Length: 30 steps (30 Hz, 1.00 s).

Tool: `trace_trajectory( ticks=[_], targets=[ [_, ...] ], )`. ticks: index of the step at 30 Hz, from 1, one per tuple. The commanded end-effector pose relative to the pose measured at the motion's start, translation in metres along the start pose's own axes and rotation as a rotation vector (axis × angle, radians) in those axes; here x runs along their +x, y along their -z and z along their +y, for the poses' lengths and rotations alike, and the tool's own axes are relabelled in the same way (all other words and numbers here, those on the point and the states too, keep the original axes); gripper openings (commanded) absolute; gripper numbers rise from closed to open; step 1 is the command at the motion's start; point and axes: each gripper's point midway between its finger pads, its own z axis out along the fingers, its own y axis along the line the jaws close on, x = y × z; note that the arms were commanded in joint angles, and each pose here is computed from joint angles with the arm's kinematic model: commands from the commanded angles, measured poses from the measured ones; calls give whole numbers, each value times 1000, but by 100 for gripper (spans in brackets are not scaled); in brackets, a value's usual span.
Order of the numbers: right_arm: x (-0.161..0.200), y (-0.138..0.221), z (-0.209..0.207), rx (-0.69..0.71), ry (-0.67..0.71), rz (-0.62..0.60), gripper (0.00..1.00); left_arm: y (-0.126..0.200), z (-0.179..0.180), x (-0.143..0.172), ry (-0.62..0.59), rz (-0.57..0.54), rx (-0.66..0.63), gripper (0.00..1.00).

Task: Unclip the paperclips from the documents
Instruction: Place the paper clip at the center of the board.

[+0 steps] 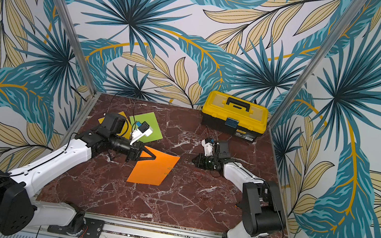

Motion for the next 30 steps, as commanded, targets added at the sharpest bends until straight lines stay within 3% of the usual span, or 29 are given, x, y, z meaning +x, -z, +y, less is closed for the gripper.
trace_trajectory(
  ticks=[1,20,30],
  targets=[
    [3,-5,-14,28,-52,1,5,2,-2,-6,-23,-8,-5,0],
    [17,-17,-43,108,-147,55,7,3,-1,-5,-19,-7,-8,0],
    [18,-17,-48,134,-161,65,14,3,0,-5,-18,-8,-11,0]
  ],
)
